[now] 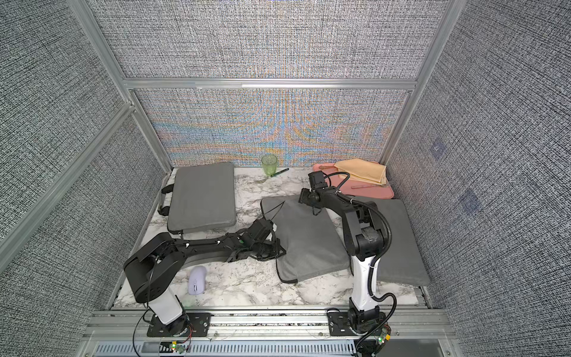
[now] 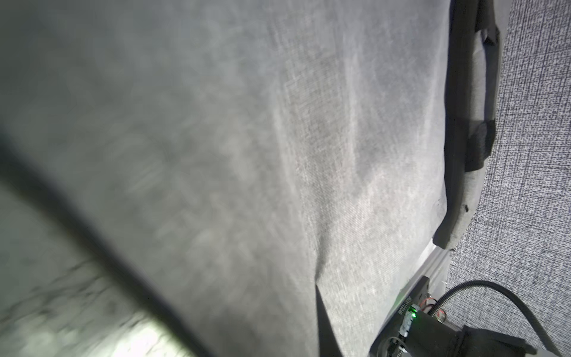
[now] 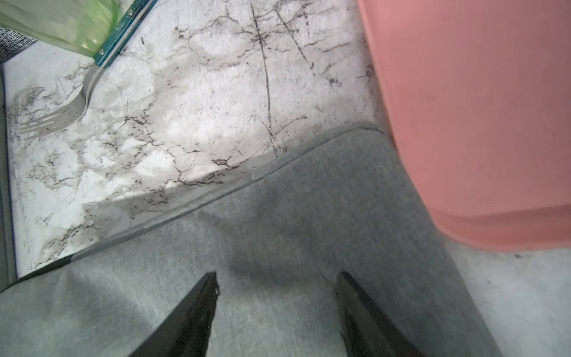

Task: Put the mouse into the laptop bag
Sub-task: Adjust the zippered laptop bag at the center of the board.

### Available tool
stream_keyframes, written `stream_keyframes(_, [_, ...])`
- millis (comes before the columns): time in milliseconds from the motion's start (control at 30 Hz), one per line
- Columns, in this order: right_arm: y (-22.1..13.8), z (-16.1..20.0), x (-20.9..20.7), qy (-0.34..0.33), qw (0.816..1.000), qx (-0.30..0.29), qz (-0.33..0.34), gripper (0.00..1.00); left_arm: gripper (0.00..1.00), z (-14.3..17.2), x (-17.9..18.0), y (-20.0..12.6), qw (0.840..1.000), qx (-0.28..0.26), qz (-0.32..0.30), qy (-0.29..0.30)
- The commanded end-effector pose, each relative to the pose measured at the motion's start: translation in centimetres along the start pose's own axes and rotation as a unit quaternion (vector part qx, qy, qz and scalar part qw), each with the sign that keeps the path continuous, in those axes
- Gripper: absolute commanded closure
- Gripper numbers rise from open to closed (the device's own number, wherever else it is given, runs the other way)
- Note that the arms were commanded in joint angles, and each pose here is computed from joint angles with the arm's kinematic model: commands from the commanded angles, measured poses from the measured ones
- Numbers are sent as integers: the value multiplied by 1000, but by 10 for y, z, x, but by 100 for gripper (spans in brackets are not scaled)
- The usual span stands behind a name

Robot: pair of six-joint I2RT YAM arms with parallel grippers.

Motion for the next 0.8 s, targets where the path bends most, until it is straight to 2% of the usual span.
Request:
stream_keyframes(0, [-1,45,-28,22,995,74,59,35,100,0,41,-19,995,-11,-97,-21])
stream_keyframes(133, [-14,62,-33,37,995,71,59,35,100,-9,55,-33,991,-23,-128,-28])
stream_keyframes(267, [-33,68,-31,36,996,53,55,34,35,-12,44,-28,993,-5,-116,-6])
stream_keyframes(300, [-42,65,-30,35,997,44,56,35,25,-14,42,-27,993,-6,-114,-2])
stream_keyframes(367, [-60,57,-30,31,997,26,58,34,16,-19,40,-27,993,-17,-115,2])
stream_keyframes(467, [-98,38,-38,32,996,-12,84,29,14,-27,36,-20,993,-23,-117,12])
stream_keyframes(600, [-145,21,-78,66,985,-57,148,12,15,-25,22,8,997,9,-81,12])
stream_keyframes(667, [-156,24,-105,96,979,-56,173,7,16,-27,14,19,997,14,-76,16])
stream_keyframes(767, [-151,40,-136,139,976,-33,167,4,16,-29,-1,31,997,20,-65,27])
Point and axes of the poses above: each gripper's point midway between its finger pads, its own y axis out along the fingers, its own x axis along the line the jaws close on, z = x × y, the point moved 2 cm from there along -y, back along the fingers, and after that the axes turned 6 degrees about -y, right-handed, at the moved point
